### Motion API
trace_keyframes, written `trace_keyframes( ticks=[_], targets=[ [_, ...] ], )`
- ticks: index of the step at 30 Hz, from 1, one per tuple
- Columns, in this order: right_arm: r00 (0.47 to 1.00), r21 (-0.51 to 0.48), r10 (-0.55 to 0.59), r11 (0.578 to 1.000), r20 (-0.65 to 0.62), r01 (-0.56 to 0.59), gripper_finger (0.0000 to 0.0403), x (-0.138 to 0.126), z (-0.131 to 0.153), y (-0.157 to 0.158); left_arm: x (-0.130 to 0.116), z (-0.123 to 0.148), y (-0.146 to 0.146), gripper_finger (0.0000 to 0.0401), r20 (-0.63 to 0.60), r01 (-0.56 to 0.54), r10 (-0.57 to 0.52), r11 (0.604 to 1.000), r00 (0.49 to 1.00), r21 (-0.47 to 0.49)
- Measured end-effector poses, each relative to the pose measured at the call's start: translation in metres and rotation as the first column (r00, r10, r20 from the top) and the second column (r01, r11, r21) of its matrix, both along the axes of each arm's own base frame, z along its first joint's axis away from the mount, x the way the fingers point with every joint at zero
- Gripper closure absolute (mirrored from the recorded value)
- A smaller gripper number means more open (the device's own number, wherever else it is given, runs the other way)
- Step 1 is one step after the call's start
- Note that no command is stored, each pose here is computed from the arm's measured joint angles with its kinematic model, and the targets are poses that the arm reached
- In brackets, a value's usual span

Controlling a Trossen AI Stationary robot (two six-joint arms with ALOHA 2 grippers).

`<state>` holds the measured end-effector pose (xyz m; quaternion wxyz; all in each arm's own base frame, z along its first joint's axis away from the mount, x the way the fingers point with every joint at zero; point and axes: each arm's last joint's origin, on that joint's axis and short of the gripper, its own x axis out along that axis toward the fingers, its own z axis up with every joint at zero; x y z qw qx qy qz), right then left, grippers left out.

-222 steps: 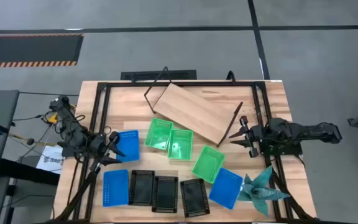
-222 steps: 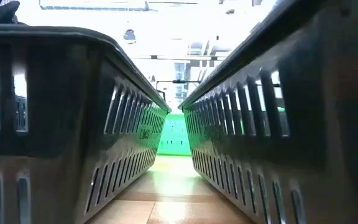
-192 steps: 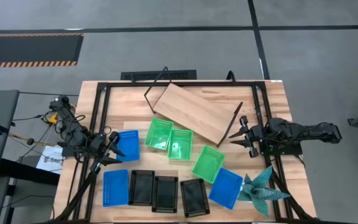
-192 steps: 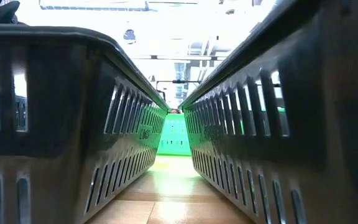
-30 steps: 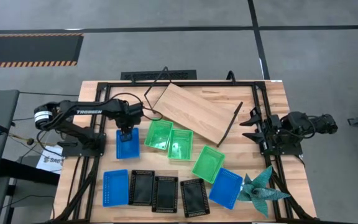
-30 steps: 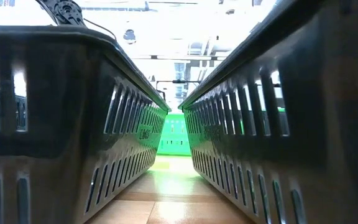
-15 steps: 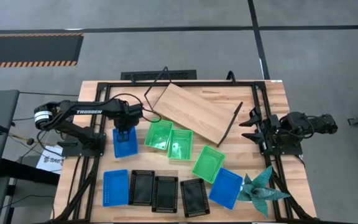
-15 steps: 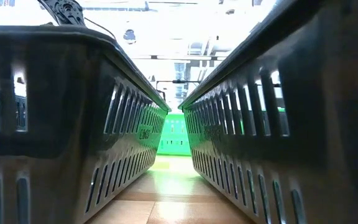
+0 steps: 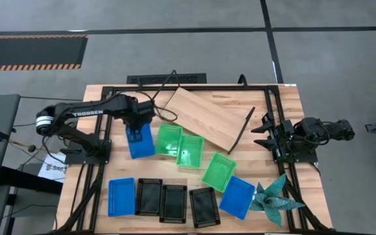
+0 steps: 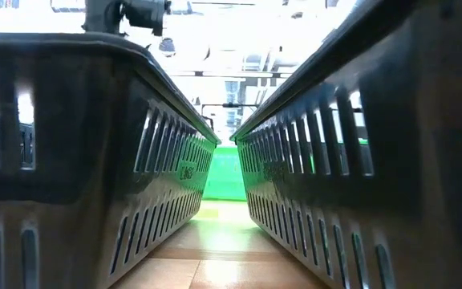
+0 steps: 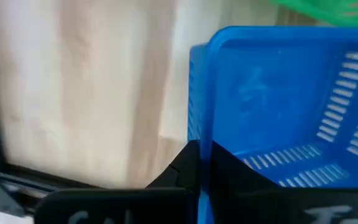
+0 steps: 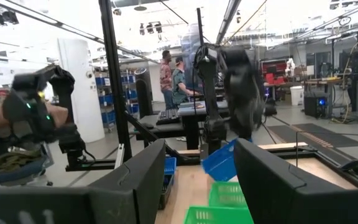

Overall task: Stack baskets on shelf by color
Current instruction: Put the top left blue bin on the shelf

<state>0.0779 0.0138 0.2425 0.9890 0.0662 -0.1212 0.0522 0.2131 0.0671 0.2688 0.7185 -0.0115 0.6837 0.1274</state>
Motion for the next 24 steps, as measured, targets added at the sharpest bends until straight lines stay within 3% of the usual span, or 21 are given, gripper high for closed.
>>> trace_keyframes(
  ticks=[7,13,24],
  targets=[
    [1.000,0.000,0.000,1.000,0.000,0.000,0.0188,0.000,0.000,0.000,0.020,0.063,-0.007,0.0401,0.200,0.056,-0.083,0.989,0.976,0.138],
    [1.000,-0.001,-0.001,1.000,0.000,0.001,0.0188,0.000,0.000,0.000,0.042,0.103,-0.003,0.0401,0.273,0.099,-0.154,0.974,0.950,0.203],
    [0.997,-0.029,-0.006,1.000,-0.074,0.004,0.0188,0.002,-0.007,0.000,0.154,0.097,0.025,0.0401,0.178,0.382,-0.440,0.879,0.880,0.286]
  ],
)
